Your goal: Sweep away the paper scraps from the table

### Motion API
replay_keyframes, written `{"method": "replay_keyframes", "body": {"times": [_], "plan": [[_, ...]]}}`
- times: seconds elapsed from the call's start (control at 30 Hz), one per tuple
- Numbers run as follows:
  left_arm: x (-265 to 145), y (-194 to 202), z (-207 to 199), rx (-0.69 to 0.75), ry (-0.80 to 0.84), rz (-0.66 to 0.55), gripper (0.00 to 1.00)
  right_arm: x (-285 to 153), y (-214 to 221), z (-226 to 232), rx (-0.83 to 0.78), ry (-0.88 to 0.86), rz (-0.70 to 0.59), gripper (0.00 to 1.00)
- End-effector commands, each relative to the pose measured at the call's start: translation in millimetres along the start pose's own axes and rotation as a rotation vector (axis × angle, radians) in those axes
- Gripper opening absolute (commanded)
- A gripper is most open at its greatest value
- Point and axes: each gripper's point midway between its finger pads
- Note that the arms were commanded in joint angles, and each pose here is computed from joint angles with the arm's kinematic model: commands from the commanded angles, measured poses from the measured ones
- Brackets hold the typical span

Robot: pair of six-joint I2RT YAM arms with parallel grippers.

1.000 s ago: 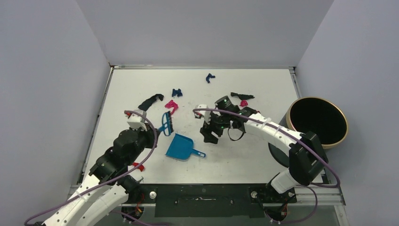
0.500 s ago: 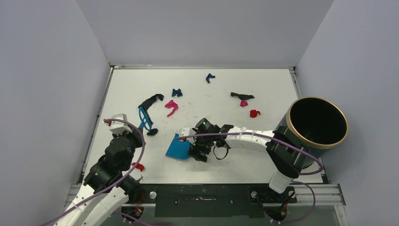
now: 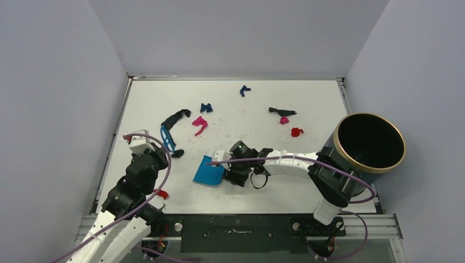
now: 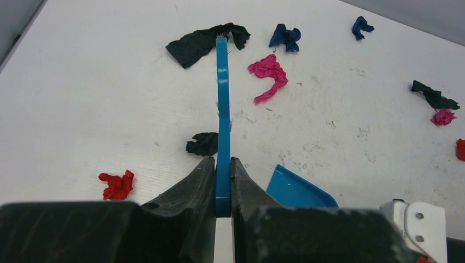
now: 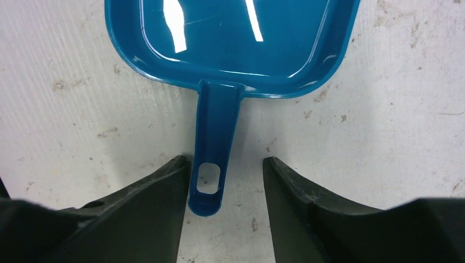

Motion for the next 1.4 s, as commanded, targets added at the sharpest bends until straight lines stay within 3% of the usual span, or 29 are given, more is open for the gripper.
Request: {"method": "replay_keyframes", "body": {"times": [0.0, 0.13, 0.33, 0.43, 0.57, 0.8, 1.03, 1.37], "plan": [[3.5, -13.9, -5.9, -0.006, 0.016, -0.024, 0.0, 4.2, -6.1, 1.1, -0.009, -0.021, -0.004, 0.44], [0.1, -30.2, -15.8, 0.041, 0.048, 0.03, 0.0, -10.7, -11.5, 0.5, -0.025, -0.026, 0.027, 0.25], [7.4, -49.1, -17.7, 0.2, -0.004, 0.165, 0.0, -48.3, -15.0, 6.0, -0.109, -0.042, 0.061, 0.18], [9.7, -49.5, -15.9, 0.305, -0.038, 0.289, 0.0, -61.5, -3.8, 9.3, -0.133, -0.047, 0.103, 0.15], [7.8, -54.1, -1.6, 0.429, -0.124, 0.406, 0.0, -77.7, 11.7, 12.1, -0.143, -0.038, 0.138, 0.13], [19.9, -24.2, 34.1, 0.672, -0.33, 0.618, 0.0, -98.9, 17.8, 11.6, -0.174, -0.002, 0.115, 0.13], [34.2, -8.1, 52.7, 0.684, -0.446, 0.678, 0.0, -98.1, 21.3, 16.1, -0.167, -0.023, 0.127, 0.13], [59.4, 61.4, 44.3, 0.668, -0.388, 0.812, 0.0, -101.1, 11.1, 14.9, -0.178, -0.021, 0.123, 0.14]]}}
Point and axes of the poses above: each gripper's point midway between its finger pads, its own x axis out along the fingers, its own z axis along the line the jaws close on, y = z × x, and after that the axes turned 13 degrees about x, right-handed
